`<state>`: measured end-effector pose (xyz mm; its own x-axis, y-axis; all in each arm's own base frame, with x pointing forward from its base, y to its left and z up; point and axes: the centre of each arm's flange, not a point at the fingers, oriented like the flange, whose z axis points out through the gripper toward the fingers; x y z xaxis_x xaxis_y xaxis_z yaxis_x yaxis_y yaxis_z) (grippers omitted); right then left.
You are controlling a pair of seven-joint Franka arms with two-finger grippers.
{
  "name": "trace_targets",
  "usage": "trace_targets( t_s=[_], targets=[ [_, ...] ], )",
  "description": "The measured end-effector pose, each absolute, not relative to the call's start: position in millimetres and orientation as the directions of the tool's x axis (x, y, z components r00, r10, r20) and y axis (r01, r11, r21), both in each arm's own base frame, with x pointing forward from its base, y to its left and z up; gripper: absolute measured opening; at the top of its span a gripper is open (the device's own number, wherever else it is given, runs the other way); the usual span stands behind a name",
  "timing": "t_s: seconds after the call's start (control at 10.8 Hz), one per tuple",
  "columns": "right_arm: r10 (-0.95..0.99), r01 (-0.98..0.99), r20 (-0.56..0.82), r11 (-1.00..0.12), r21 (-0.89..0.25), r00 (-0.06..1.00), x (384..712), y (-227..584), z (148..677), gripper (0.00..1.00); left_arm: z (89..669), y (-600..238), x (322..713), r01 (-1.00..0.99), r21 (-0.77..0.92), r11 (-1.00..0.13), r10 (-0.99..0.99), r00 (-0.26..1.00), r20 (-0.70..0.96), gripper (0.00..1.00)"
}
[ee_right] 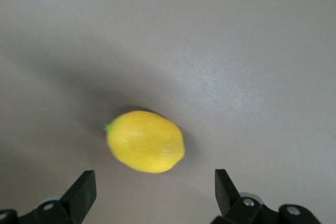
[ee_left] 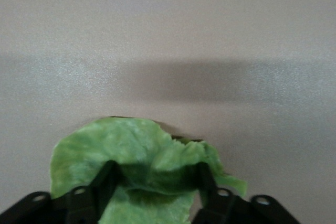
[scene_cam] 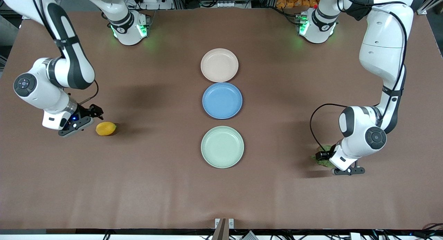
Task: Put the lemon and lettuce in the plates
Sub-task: 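Grasp the lettuce with the left gripper while the right gripper reaches the lemon, then lift the lettuce with the left gripper while the right gripper grasps the lemon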
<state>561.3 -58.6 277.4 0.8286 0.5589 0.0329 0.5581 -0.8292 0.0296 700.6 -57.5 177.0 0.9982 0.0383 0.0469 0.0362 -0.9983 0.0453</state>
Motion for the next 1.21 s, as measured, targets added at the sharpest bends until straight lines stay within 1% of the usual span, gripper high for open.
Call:
trace_targets(
  t_s=[0.19, 0.46, 0.56, 0.74, 1.02, 1.11, 1.21],
  targets=[
    [0.634, 0.634, 0.017, -0.773, 0.020, 0.773, 560, -65, 251, 1.00, 180, -56, 702, 0.032, 0.044, -0.999, 0.034, 0.998, 0.053, 0.46],
    [0.711, 0.711, 0.003, -0.703, 0.005, 0.703, 560, -53, 231, 1.00, 183, -69, 704, 0.014, 0.049, -0.999, 0.017, 0.998, 0.060, 0.07],
    [0.740, 0.740, 0.006, -0.672, 0.010, 0.672, 561, -49, 225, 1.00, 185, -71, 705, 0.011, 0.049, -0.999, 0.014, 0.998, 0.065, 0.05],
    [0.793, 0.793, 0.012, -0.609, 0.021, 0.609, 564, -47, 215, 1.00, 193, -91, 708, -0.018, 0.051, -0.999, -0.014, 0.997, 0.082, 0.05],
    [0.819, 0.819, 0.010, -0.574, 0.022, 0.574, 568, -52, 205, 1.00, 215, -122, 714, -0.062, 0.056, -0.997, -0.055, 0.991, 0.124, 0.05],
    [0.819, 0.819, 0.010, -0.573, 0.021, 0.573, 568, -53, 201, 0.95, 222, -131, 713, -0.075, 0.057, -0.996, -0.067, 0.989, 0.134, 0.05],
    [0.817, 0.817, 0.008, -0.576, 0.019, 0.576, 567, -55, 198, 0.80, 227, -143, 712, -0.092, 0.058, -0.994, -0.083, 0.987, 0.138, 0.05]
  ],
)
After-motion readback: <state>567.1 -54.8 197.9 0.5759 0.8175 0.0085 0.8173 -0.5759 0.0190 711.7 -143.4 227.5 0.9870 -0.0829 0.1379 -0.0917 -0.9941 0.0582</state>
